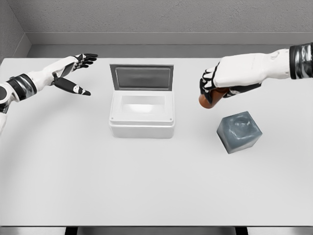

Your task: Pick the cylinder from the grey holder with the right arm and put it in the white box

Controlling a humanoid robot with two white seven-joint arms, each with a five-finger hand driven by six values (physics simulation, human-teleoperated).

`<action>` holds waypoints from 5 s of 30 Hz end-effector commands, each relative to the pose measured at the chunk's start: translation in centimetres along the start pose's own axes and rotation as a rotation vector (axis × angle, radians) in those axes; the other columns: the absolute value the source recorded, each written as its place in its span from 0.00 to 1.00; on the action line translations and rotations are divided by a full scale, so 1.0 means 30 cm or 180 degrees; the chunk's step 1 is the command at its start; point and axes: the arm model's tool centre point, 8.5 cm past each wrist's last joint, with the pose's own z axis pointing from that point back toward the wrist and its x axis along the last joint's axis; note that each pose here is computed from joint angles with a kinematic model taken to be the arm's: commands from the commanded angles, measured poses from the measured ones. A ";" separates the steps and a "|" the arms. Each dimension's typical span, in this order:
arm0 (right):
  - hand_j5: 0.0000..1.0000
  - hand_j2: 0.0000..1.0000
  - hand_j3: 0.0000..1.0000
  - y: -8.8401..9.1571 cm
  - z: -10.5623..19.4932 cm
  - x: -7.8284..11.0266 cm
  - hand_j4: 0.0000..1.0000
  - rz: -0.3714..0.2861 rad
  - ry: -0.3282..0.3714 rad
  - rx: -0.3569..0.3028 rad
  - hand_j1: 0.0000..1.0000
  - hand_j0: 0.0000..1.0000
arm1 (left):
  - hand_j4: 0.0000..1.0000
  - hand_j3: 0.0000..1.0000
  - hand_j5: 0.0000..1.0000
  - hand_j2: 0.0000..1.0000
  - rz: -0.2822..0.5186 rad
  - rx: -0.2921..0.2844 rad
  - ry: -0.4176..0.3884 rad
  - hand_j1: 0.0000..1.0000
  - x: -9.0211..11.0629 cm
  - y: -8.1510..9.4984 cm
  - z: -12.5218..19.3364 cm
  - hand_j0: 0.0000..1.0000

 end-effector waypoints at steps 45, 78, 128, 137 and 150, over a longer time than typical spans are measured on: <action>0.68 0.68 0.68 -0.082 -0.321 0.009 0.68 0.0062 -0.0383 0.0061 0.68 0.68 | 1.00 1.00 1.00 1.00 0.0017 0.0006 -0.0072 1.00 0.062 0.036 0.007 1.00; 0.92 0.92 0.92 -0.152 0.139 0.046 0.92 0.0137 0.0056 -0.0813 0.92 0.92 | 1.00 1.00 1.00 1.00 -0.0186 -0.0317 -0.0180 1.00 0.124 -0.047 -0.038 1.00; 1.00 1.00 1.00 0.024 0.098 0.029 1.00 -0.0251 0.0043 -0.0577 1.00 1.00 | 1.00 1.00 1.00 1.00 -0.0641 -0.0550 -0.0458 1.00 0.257 -0.075 0.059 1.00; 1.00 1.00 1.00 0.042 0.102 0.025 1.00 -0.0292 0.0059 -0.0556 1.00 1.00 | 1.00 1.00 1.00 1.00 -0.0655 -0.0573 -0.0477 1.00 0.256 -0.089 0.080 1.00; 1.00 1.00 1.00 0.042 0.093 0.025 1.00 -0.0296 0.0044 -0.0561 1.00 1.00 | 1.00 1.00 1.00 1.00 -0.0576 -0.0420 -0.0248 1.00 0.171 -0.030 0.139 1.00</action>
